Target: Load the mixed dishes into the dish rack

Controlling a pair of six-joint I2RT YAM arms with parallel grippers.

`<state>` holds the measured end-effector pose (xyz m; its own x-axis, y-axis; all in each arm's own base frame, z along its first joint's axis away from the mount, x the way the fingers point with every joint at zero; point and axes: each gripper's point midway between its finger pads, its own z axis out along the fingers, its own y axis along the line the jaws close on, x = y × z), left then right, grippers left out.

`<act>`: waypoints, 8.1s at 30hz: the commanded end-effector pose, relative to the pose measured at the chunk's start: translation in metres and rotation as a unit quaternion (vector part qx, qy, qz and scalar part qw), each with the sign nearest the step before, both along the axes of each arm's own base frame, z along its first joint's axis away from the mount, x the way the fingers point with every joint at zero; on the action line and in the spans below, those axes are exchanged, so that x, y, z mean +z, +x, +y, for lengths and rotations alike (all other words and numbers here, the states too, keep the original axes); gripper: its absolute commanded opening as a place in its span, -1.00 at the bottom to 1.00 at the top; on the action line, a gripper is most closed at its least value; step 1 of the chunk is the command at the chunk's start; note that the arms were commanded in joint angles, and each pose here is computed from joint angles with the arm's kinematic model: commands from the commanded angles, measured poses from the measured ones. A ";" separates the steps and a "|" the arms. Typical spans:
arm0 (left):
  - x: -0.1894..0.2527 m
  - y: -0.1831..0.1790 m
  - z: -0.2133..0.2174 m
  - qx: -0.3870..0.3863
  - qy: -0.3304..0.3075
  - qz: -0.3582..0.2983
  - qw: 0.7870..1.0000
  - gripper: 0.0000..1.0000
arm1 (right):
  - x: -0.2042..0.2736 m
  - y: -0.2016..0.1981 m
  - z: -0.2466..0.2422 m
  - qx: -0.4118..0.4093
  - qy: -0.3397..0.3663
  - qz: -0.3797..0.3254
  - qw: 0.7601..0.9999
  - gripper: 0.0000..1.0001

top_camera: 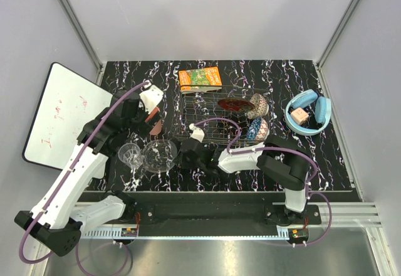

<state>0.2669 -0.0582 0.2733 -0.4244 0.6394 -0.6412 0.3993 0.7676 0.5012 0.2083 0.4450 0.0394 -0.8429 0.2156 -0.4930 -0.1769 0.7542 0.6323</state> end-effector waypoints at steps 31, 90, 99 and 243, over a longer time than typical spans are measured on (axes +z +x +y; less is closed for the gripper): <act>0.008 0.003 -0.006 0.006 -0.034 -0.014 0.999 0.98 | 0.200 0.015 -0.172 0.002 -0.184 -0.363 0.914 -1.00; -0.044 0.074 -0.094 -0.068 -0.087 0.089 0.990 0.91 | 0.137 0.175 -0.138 -0.044 -0.150 -0.181 0.971 0.19; -0.052 0.077 -0.090 -0.059 -0.087 0.074 0.992 0.91 | 0.075 0.179 -0.128 -0.095 -0.145 -0.076 0.982 0.04; -0.044 0.047 -0.057 -0.033 -0.087 0.031 0.995 0.93 | 0.182 0.136 -0.271 0.198 -0.594 -0.549 0.554 -1.00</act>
<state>0.3096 -0.1169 0.2142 -0.4639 0.5800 -0.6697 0.5131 0.7921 0.3306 0.3402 0.1698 0.2282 0.2321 -0.8909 -0.3903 -0.2506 0.3330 -0.9090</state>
